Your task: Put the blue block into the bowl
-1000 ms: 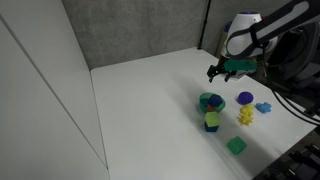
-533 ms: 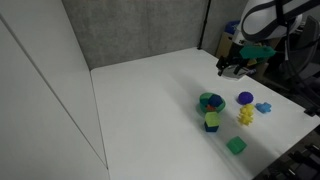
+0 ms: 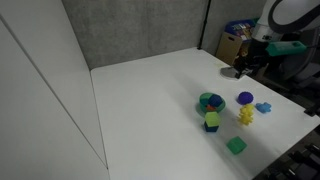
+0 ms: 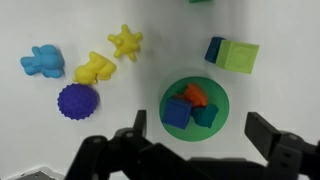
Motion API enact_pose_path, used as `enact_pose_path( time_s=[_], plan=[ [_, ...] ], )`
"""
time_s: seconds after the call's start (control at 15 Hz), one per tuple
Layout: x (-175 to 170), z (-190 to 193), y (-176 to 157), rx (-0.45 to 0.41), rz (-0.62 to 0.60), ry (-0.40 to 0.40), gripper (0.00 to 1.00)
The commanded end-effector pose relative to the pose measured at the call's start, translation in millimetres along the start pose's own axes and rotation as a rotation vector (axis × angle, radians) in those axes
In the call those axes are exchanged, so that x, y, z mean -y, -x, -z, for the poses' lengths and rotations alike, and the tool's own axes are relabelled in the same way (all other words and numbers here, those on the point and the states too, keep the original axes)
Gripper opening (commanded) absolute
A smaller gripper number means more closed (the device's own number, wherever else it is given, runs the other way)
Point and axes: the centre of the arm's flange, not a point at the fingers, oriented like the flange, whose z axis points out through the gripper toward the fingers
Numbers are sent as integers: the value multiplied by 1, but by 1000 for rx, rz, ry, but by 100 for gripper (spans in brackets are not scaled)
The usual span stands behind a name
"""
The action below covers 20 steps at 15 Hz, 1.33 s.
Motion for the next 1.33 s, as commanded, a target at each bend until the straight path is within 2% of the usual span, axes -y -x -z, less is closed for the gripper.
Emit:
enact_pose_path(
  time_s=[0.0, 0.27, 0.67, 0.87, 1.07, 1.13, 1.27],
  plan=[
    [-15, 29, 43, -11, 55, 31, 100],
    [-20, 65, 66, -15, 83, 39, 100],
    [-23, 153, 89, -5, 103, 19, 100],
    [-23, 184, 96, -10, 111, 12, 100],
    [-23, 194, 101, -10, 156, -12, 100],
    [-21, 184, 100, -22, 114, 14, 100],
    [-21, 186, 101, -21, 134, 6, 100]
  ],
)
